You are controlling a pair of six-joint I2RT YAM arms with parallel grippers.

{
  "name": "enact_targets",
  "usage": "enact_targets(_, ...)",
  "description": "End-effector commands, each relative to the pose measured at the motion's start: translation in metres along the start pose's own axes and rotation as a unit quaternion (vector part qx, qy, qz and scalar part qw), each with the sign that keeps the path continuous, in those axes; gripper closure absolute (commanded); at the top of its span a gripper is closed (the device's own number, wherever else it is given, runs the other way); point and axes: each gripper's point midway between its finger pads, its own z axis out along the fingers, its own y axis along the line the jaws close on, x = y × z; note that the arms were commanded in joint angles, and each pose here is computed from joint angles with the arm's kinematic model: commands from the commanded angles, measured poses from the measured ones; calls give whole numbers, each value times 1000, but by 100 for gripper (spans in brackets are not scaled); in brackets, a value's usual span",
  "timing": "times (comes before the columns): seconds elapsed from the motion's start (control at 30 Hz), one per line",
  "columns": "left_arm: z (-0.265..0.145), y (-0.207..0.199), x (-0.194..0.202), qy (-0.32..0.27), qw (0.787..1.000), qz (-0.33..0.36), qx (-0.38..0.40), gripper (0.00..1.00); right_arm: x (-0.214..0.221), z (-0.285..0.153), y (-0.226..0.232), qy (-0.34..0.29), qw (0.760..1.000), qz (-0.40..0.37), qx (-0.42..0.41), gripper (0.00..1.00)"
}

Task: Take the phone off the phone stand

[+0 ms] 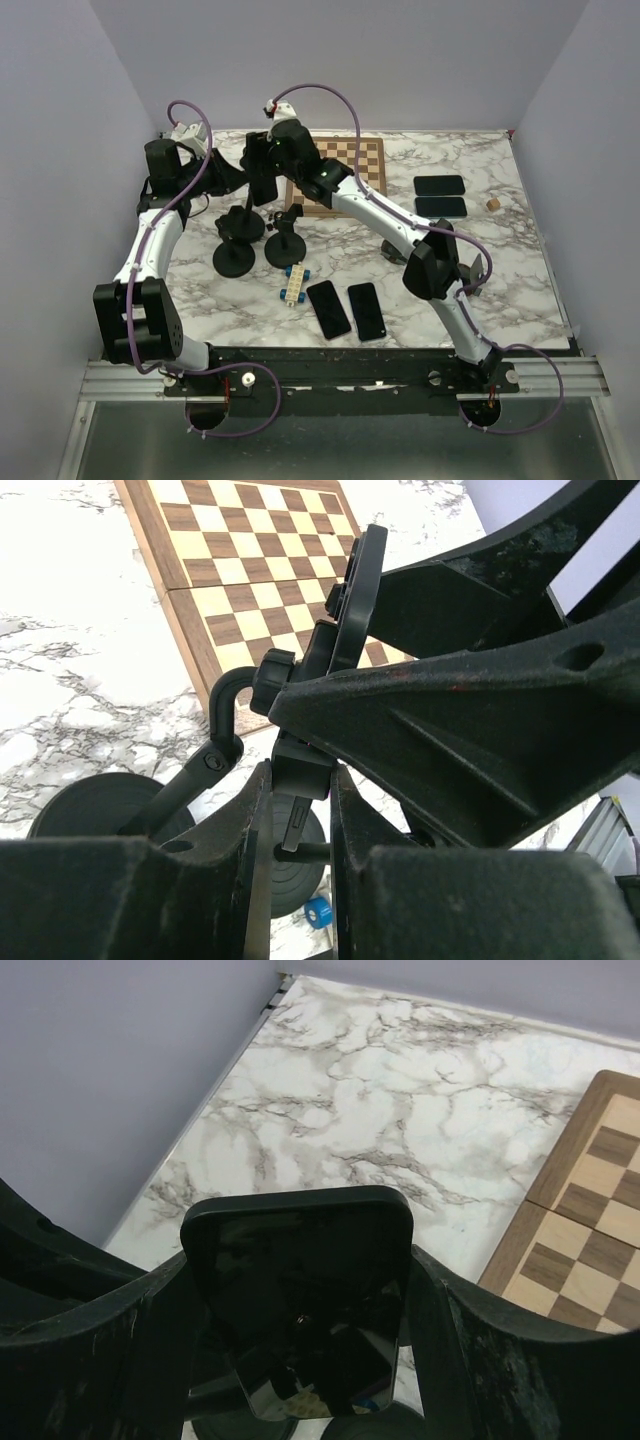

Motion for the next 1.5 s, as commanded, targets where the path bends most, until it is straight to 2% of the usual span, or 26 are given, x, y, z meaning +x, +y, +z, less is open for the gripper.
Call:
enact_targets(0.0,-2,-4,4,5,999,-26,25,100,-24,-14,-45,-40,991,-73,107,99)
enact_targets(0.23,-7,6,9,6,1000,-28,3,100,-38,-14,-64,-68,982,-96,147,99)
enact_targets(0.73,-14,38,14,0,997,-50,-50,100,-54,-13,-84,-63,995,-21,68,99)
enact_targets(0.83,-15,39,14,-1,997,-50,-50,100,-52,-13,-73,-61,997,-42,18,99)
enact_targets(0.93,-14,37,14,0,998,-51,-42,100,-48,-20,-46,-66,992,-77,-72,99)
enact_targets(1.1,-14,38,15,1,998,-54,-40,100,-35,-20,-26,-30,982,-98,-159,99)
enact_targets(1.33,-12,41,15,2,997,-57,-45,100,-33,-44,17,-1,954,-49,-296,99)
enact_targets(1.47,-12,43,15,3,997,-60,-49,100,-51,-59,33,-18,949,0,-315,99)
